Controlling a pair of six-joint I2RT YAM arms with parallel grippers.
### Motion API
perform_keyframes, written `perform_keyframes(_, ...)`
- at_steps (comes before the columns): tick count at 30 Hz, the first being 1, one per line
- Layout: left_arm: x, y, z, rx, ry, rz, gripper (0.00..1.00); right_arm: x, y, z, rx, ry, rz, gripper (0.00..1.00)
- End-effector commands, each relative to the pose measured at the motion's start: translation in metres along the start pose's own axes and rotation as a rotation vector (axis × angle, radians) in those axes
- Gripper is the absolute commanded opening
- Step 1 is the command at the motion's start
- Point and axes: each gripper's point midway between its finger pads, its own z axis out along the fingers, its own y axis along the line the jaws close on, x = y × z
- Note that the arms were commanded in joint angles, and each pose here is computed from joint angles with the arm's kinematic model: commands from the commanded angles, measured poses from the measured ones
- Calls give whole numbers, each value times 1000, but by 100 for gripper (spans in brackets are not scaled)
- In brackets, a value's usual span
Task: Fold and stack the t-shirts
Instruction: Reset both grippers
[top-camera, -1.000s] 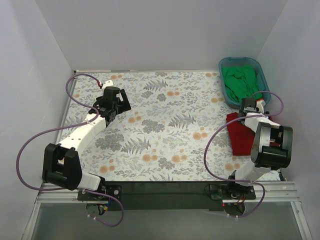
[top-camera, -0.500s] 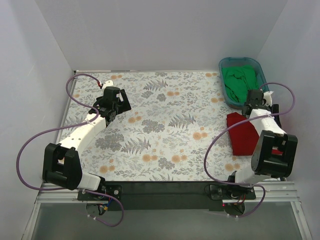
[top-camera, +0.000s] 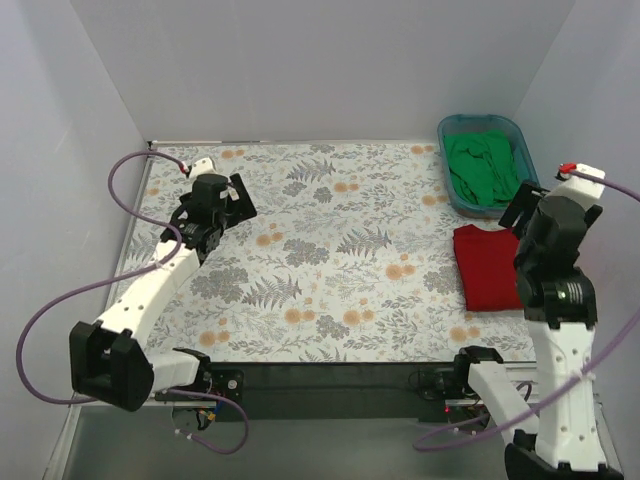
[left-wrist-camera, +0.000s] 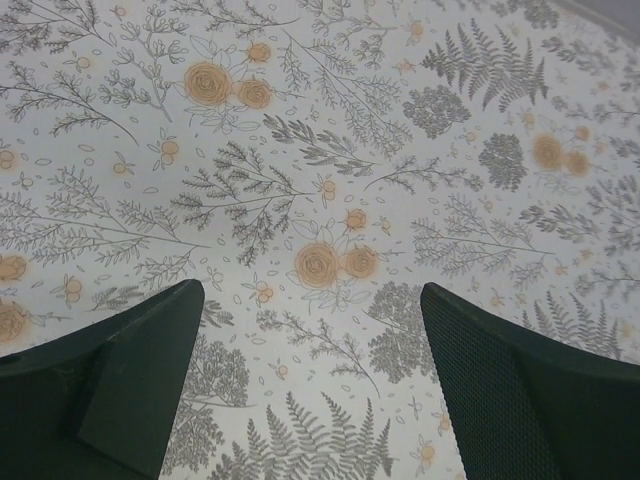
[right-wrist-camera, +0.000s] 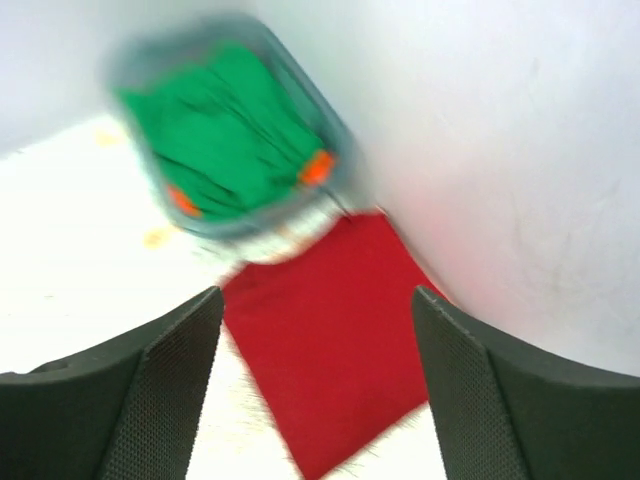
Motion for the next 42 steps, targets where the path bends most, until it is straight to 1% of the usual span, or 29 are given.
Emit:
perform_keyframes(1,-9,7,-51,43,-24,-74,90,-25,7,-46,-145,-106,71,84)
perform_keyframes(2,-8,11,-62,51,-30,-91,91,-28,8,-58,-182,-136,77,86)
perform_keyframes(3,-8,13,-73,66,-35,-122,91,-29,5,-66,-198,-160,86,91)
perform_keyframes(4,-6,16,-85,77,-37,-128,91,-24,2,-72,-212,-174,92,98)
perform_keyframes(5,-14,21,-110,122,-103,-163,91,-27,-8,-89,-235,-233,119,98)
perform_keyframes(7,-18,24,-135,183,-162,-200,93,-21,-21,-106,-252,-298,144,98)
perform_keyframes(8,-27,29,-158,227,-234,-232,93,-22,-25,-111,-260,-326,149,98)
perform_keyframes(11,-27,39,-182,268,-305,-274,95,-16,-32,-125,-301,-399,145,98)
perform_keyframes(12,-32,45,-197,293,-360,-296,96,-16,-31,-128,-318,-426,132,98)
perform_keyframes(13,-34,48,-202,297,-385,-303,96,-16,-35,-134,-325,-453,141,98)
perform_keyframes(15,-40,57,-216,307,-466,-318,97,-12,-34,-131,-327,-461,143,98)
perform_keyframes(17,-41,62,-222,316,-514,-289,96,-9,-34,-129,-323,-465,149,98)
perform_keyframes(22,-42,71,-231,338,-628,-275,97,-10,-32,-126,-323,-480,149,98)
perform_keyframes(23,-37,72,-226,335,-627,-262,98,-10,-32,-126,-325,-481,152,98)
perform_keyframes(27,-36,72,-226,367,-684,-268,98,-13,-33,-126,-322,-500,154,98)
perform_keyframes(29,-33,74,-224,368,-694,-275,98,-14,-32,-126,-325,-505,152,98)
perform_keyframes(35,-27,72,-212,359,-672,-261,98,-12,-26,-125,-352,-504,145,98)
perform_keyframes(36,-27,71,-210,360,-672,-258,98,-12,-26,-124,-347,-508,120,98)
perform_keyframes(42,-27,70,-203,354,-682,-249,98,-10,-21,-123,-366,-505,99,98)
